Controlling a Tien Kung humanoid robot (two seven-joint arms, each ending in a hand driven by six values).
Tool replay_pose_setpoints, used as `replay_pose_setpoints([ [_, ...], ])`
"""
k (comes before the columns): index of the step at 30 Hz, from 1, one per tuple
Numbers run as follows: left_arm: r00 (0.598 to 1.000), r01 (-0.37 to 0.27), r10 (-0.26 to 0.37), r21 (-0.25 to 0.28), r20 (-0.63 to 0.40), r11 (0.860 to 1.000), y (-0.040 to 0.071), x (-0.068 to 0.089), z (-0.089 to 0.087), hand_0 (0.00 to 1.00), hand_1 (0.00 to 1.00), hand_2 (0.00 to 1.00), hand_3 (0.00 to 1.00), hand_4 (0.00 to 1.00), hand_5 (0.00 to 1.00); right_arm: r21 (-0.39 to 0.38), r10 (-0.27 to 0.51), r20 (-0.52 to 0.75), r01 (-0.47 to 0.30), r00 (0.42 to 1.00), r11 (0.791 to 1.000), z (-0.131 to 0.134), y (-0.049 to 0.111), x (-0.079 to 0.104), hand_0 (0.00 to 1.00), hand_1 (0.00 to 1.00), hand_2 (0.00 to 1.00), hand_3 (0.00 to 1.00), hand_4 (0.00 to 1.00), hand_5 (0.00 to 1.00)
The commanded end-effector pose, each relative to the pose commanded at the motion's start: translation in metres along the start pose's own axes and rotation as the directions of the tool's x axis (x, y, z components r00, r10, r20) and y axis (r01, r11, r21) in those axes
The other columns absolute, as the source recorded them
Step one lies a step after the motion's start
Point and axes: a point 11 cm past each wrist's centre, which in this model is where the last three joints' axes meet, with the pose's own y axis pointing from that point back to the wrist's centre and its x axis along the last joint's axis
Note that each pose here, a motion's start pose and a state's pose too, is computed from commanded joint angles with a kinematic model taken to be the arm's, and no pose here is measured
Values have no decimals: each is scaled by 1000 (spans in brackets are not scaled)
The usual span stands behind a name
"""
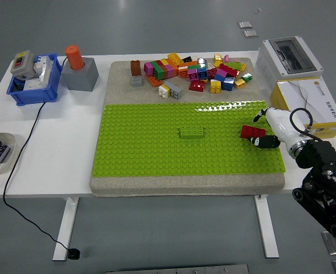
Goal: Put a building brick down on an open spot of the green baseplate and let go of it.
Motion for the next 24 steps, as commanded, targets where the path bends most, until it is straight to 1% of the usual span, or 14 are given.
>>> replay_pose_setpoints([
  [11, 1000, 3, -3, -3, 1, 1000, 0, -1, 1, 658, 613, 601, 698, 699, 200, -17, -12, -3, 12, 1000, 1000, 4, -3, -6, 742, 765, 813, 642, 803, 313],
  [12, 1000, 3, -3, -3, 1, 1000, 0, -1, 1, 659, 613, 600, 698, 699, 200, -18, -12, -2, 12, 1000, 1000, 5, -4, -7, 742, 763, 805, 606, 817, 357],
  [17, 1000, 4, -4, -4, 1, 1000, 0, -1, 1, 659, 613, 600, 698, 699, 200, -22, -12, -2, 12, 1000, 1000, 6, -5, -8, 742, 763, 805, 606, 817, 357],
  [18, 1000, 5, -5, -4, 1, 1000, 0, -1, 1, 659, 613, 600, 698, 699, 196, -23, -12, -2, 12, 1000, 1000, 6, -5, -8, 741, 756, 800, 585, 814, 374],
  [24, 1000, 5, -5, -5, 1, 1000, 0, -2, 1, 659, 613, 601, 699, 700, 195, -24, -9, -2, 9, 1000, 1000, 8, -6, -8, 735, 756, 796, 577, 813, 374],
])
